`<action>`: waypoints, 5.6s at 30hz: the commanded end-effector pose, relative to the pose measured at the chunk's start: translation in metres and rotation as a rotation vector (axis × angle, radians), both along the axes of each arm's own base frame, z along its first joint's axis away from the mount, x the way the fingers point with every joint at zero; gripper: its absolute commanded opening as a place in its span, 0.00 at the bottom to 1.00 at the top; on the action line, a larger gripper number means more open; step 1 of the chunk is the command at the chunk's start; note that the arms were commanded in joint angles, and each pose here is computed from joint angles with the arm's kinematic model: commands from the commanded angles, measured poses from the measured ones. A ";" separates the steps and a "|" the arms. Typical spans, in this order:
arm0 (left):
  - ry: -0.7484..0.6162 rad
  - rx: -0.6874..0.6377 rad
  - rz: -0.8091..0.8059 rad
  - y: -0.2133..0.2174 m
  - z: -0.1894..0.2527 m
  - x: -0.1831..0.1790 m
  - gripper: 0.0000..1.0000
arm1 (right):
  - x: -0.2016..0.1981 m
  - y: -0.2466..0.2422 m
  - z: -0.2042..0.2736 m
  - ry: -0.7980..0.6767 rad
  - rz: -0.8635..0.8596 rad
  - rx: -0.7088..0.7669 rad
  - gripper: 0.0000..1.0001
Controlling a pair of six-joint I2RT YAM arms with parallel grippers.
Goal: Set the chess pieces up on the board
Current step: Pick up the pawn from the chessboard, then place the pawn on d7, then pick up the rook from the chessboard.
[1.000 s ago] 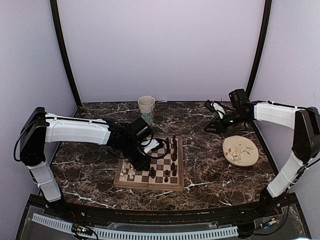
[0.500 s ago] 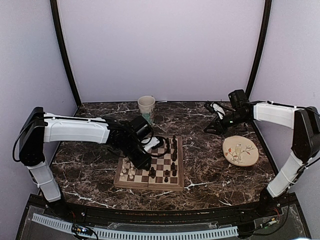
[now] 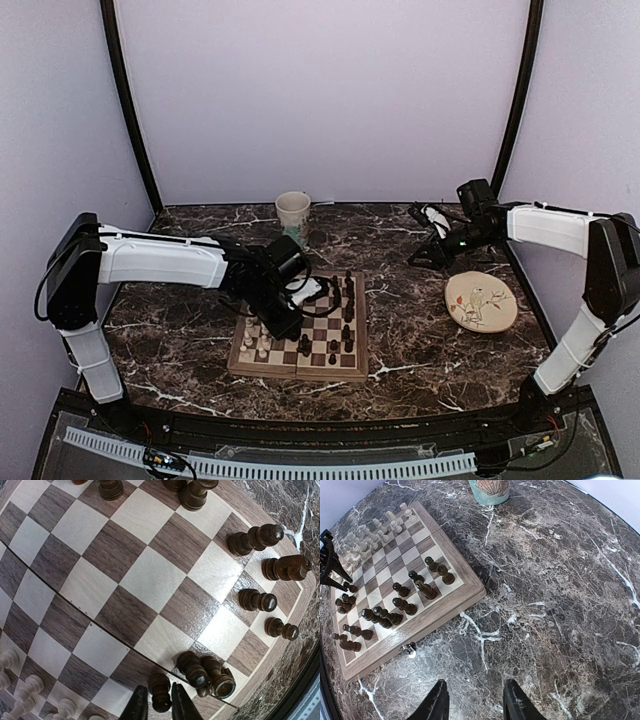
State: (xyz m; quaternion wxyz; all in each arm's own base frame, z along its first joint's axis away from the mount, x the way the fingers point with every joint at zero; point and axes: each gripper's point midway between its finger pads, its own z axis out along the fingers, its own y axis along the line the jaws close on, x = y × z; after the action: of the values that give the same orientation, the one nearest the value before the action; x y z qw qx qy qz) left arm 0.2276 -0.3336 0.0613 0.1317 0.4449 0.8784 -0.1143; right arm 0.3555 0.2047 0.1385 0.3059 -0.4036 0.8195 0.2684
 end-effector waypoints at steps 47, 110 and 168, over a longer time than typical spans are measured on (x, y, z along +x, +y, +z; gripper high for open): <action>-0.157 -0.142 -0.044 -0.097 0.016 0.072 0.08 | 0.004 -0.001 0.010 -0.043 0.009 0.001 0.38; -0.336 -0.210 0.441 0.127 0.090 0.029 0.41 | -0.174 0.234 -0.041 -0.134 0.746 -0.443 0.35; -0.294 -0.281 0.374 0.109 0.081 0.025 0.41 | -0.141 0.220 -0.008 -0.178 0.653 -0.427 0.12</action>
State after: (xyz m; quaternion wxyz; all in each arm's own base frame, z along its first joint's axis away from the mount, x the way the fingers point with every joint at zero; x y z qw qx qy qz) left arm 0.2531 -0.2232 0.1448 0.3374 0.2582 0.8951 -0.1353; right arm 0.1946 0.4360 0.1130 0.1605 -0.7346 0.6416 0.1511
